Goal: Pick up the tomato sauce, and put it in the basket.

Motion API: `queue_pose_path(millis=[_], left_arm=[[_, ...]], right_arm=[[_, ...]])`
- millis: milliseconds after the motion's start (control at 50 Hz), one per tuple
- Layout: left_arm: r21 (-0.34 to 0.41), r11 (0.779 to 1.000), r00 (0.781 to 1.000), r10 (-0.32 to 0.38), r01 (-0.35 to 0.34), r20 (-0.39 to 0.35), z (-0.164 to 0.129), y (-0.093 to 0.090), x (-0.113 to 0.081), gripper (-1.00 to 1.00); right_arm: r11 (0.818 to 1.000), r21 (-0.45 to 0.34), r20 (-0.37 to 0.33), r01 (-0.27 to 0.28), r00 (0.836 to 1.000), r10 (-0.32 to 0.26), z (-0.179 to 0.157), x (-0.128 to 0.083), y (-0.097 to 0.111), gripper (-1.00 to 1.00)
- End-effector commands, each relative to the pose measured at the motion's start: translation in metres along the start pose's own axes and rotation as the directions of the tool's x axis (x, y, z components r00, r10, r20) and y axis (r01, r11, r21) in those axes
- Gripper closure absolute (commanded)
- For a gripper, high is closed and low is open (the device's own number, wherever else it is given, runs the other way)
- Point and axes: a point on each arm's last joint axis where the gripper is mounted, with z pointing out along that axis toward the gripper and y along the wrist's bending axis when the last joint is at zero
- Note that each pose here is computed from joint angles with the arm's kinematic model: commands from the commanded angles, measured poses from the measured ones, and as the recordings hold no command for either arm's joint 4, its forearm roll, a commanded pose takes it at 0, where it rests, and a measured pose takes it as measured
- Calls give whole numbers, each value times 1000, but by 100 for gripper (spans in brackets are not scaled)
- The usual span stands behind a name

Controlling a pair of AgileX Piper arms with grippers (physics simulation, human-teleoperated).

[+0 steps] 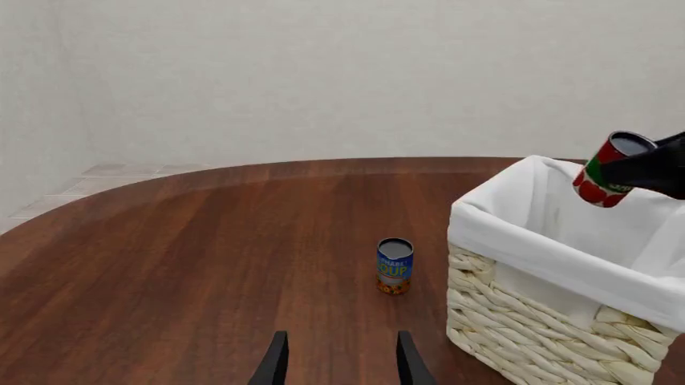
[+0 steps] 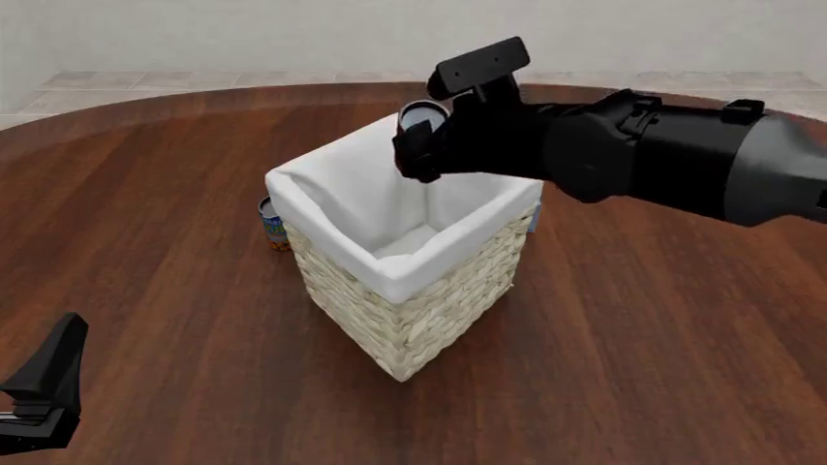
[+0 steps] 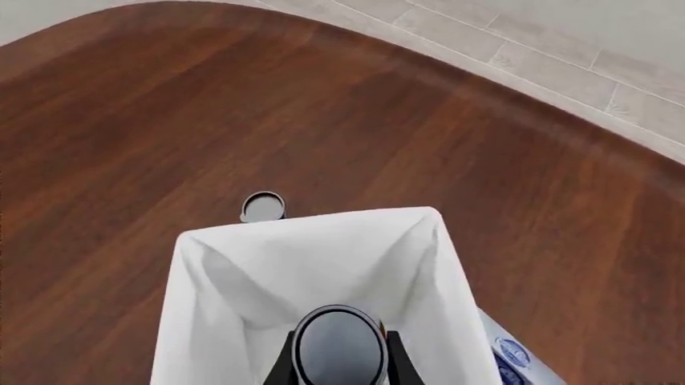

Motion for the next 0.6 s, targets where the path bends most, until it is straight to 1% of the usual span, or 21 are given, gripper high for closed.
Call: queue_pose_path(millis=[20,220,480,600], left_arm=[[0,1000,1000,0,0,0,0,0,0,-100],[0,1000,1000,0,0,0,0,0,0,-100],[0,1000,1000,0,0,0,0,0,0,-100],[0,1000,1000,0,0,0,0,0,0,-100]], right_arm=[[1000,-6,0,-29,1000,29,4,5,3,100],[999,-14,-11,-38,999,37,8,12,6,100],[999,-18,-24,-46,999,45,8,15,8,100],[999,-12,-33,-52,998,51,10,18,6,100]])
